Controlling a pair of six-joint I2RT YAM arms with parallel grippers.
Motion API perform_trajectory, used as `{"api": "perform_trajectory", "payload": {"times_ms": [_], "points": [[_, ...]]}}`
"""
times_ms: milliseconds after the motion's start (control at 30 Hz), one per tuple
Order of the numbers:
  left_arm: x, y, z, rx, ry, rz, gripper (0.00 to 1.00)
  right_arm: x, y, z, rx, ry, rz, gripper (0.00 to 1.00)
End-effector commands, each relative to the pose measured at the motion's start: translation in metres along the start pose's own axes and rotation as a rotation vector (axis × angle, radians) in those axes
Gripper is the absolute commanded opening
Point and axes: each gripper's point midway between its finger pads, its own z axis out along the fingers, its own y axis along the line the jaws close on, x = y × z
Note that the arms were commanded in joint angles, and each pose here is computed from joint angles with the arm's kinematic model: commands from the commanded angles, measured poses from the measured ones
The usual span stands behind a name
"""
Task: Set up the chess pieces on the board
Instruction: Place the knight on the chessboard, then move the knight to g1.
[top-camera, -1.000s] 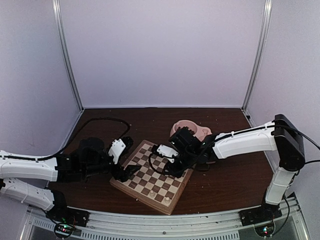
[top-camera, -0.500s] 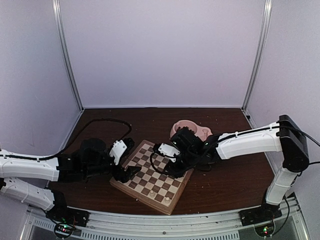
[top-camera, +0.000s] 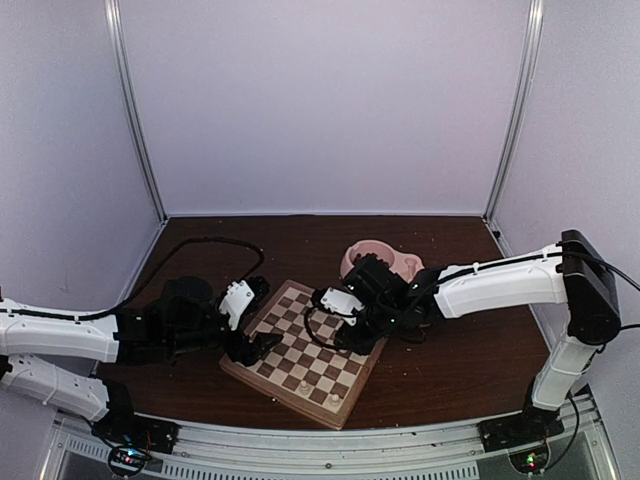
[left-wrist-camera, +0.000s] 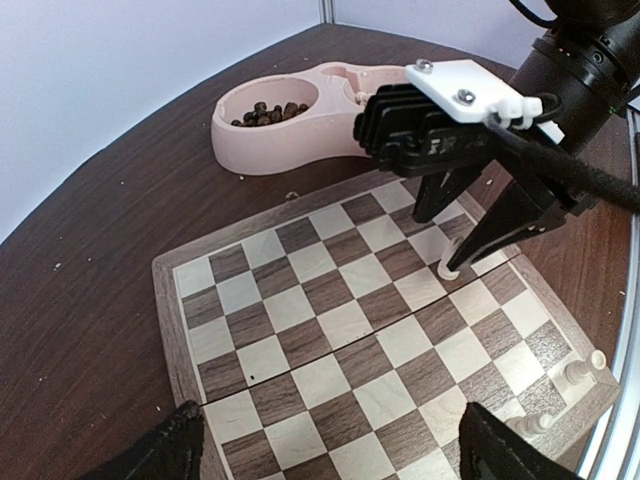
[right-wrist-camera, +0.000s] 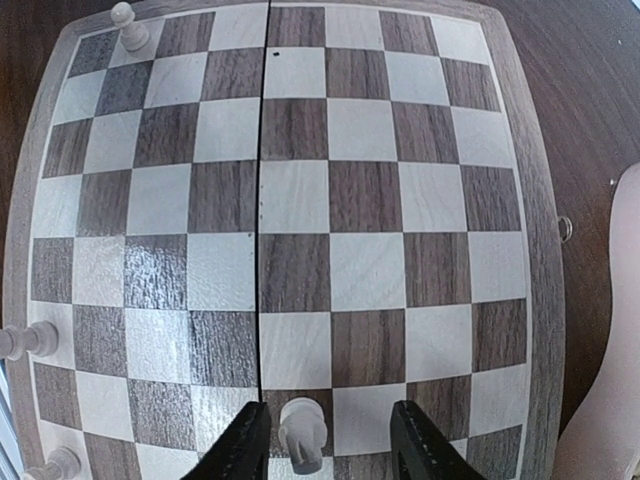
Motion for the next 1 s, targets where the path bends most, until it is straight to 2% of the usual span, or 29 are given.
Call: {"api": "perform_trajectory", "payload": {"times_ms": [0, 133, 300, 600, 900, 967], "points": [[-0.023, -0.002, -0.003, 0.012, -0.064, 0.002, 0.88, 0.005, -0.004, 0.0, 0.034, 0.032, -0.017, 0.41], [-0.023, -0.001, -0.004, 0.004, -0.064, 0.001, 0.89, 0.006, -0.004, -0.001, 0.034, 0.034, -0.018, 0.3], [-0.021, 0.001, -0.004, -0.005, -0.06, 0.003, 0.88, 0.002, -0.001, -0.004, 0.011, 0.019, -0.019, 0.21], [-0.022, 0.003, -0.007, -0.016, -0.064, 0.001, 0.88, -0.008, 0.024, -0.018, -0.115, -0.034, -0.039, 0.16], [-0.023, 0.006, -0.011, -0.035, -0.075, 0.003, 0.89, -0.013, 0.067, -0.036, -0.245, -0.067, -0.133, 0.14], [-0.023, 0.006, -0.01, -0.035, -0.073, 0.005, 0.89, -0.013, 0.069, -0.037, -0.23, -0.066, -0.147, 0.14]]}}
